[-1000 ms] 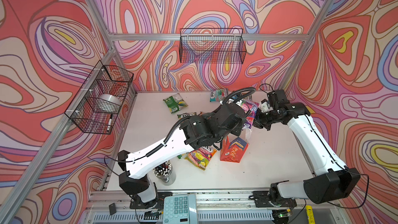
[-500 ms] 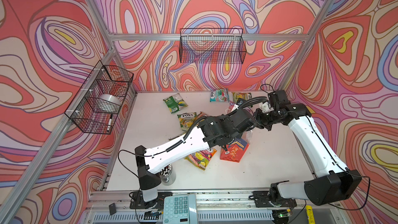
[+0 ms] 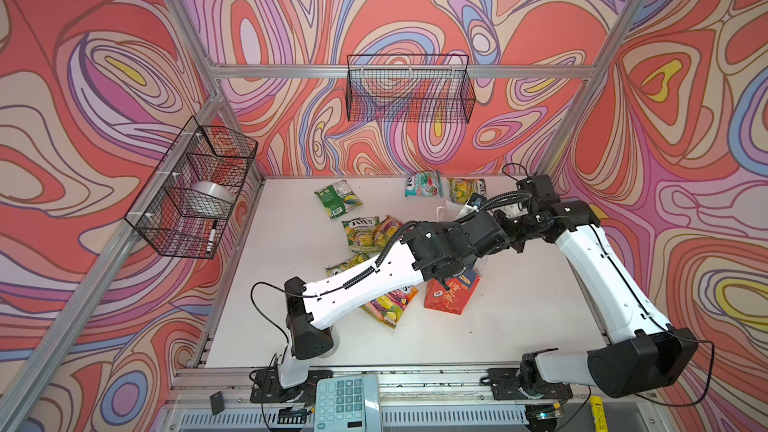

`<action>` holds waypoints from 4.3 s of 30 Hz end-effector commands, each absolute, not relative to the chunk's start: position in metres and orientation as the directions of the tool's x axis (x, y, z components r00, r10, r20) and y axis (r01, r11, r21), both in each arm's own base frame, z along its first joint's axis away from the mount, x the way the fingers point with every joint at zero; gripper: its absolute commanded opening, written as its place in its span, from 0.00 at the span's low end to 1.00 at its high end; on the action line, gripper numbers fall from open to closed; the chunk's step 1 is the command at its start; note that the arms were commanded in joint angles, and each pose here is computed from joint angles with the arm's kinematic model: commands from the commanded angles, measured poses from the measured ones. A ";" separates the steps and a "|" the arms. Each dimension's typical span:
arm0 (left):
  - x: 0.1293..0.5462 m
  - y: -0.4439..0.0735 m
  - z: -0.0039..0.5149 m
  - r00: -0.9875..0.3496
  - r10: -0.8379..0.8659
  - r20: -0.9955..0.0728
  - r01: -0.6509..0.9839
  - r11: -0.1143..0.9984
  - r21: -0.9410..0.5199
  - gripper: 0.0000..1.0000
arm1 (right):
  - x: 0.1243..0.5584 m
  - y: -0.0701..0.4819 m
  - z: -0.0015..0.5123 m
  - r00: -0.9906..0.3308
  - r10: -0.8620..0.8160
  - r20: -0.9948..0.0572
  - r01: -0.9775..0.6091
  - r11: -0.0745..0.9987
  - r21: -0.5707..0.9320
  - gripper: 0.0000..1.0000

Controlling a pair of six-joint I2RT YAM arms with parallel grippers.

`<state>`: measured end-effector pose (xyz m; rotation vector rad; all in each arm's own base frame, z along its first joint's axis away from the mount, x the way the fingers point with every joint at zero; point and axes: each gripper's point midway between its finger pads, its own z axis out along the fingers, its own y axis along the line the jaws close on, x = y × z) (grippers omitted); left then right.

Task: Place the snacks into the paper bag
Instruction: 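Carry the purple packet over the bag and release it inside, then withdraw the left gripper from the bag while the right holds the bag rim, then lower the left gripper onto the orange Fox's Fruits packet and grasp it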

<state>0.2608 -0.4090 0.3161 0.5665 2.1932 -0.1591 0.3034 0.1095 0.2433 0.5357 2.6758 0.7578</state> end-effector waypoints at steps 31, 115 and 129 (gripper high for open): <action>0.223 -0.282 0.366 -0.596 0.114 -0.795 0.406 0.897 -0.176 0.83 | 0.293 0.070 0.328 -0.796 0.405 -0.450 0.210 0.882 0.423 0.70; 0.191 -0.203 0.147 -0.930 -0.011 -0.367 0.054 0.984 -0.167 1.00 | 0.272 0.096 0.271 -0.777 0.313 -0.545 0.200 0.945 0.257 0.00; 0.205 -0.227 0.065 -0.948 0.252 -0.193 0.249 0.968 0.042 1.00 | 0.259 0.101 0.262 -0.794 0.310 -0.523 0.171 0.940 0.297 0.00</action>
